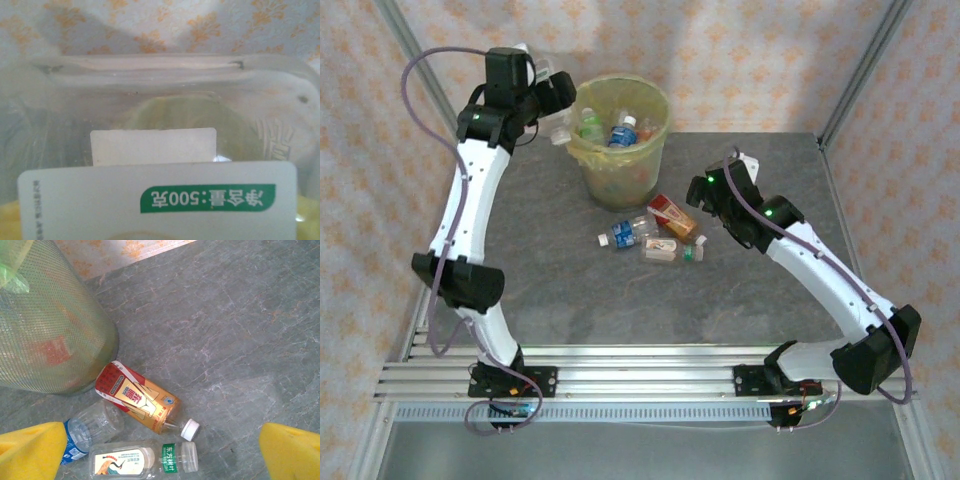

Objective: Put the plastic bottles in the bin

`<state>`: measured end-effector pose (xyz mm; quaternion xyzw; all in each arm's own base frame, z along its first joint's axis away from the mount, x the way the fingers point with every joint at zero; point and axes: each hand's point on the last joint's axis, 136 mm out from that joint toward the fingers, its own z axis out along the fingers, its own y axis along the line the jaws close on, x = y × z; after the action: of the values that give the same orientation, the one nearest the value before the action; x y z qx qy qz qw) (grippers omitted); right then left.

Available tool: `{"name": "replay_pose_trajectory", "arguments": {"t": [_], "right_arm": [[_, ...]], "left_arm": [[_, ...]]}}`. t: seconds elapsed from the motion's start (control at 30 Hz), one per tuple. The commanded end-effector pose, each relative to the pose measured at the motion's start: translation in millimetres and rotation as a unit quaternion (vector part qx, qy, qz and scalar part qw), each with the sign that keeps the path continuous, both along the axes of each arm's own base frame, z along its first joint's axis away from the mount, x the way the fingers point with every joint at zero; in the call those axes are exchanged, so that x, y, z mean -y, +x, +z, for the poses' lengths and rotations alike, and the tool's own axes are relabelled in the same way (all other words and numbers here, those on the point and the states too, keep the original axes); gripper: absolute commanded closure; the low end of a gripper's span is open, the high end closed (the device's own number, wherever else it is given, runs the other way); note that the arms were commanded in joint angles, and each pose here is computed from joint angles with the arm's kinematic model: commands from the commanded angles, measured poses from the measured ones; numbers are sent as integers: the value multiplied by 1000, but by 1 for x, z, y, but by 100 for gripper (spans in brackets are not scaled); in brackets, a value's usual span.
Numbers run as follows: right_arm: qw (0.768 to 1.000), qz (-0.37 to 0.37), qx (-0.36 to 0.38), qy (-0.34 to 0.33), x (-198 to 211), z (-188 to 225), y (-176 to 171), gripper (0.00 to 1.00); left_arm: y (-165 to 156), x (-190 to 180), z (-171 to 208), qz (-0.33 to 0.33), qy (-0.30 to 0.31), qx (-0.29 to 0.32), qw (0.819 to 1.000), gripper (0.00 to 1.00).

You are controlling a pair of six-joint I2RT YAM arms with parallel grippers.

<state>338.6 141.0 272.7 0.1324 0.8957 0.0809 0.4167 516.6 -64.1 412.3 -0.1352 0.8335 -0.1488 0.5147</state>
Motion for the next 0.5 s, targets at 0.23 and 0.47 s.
{"name": "replay_pose_trajectory", "arguments": {"t": [0.23, 0.47], "right_arm": [[1000, -13, -5, 9, 1, -5, 1, 1], [1000, -14, -21, 5, -1, -20, 2, 1]], "left_arm": [[62, 32, 20, -72, 22, 78, 994, 27], [85, 49, -5, -104, 20, 77, 991, 25]]}}
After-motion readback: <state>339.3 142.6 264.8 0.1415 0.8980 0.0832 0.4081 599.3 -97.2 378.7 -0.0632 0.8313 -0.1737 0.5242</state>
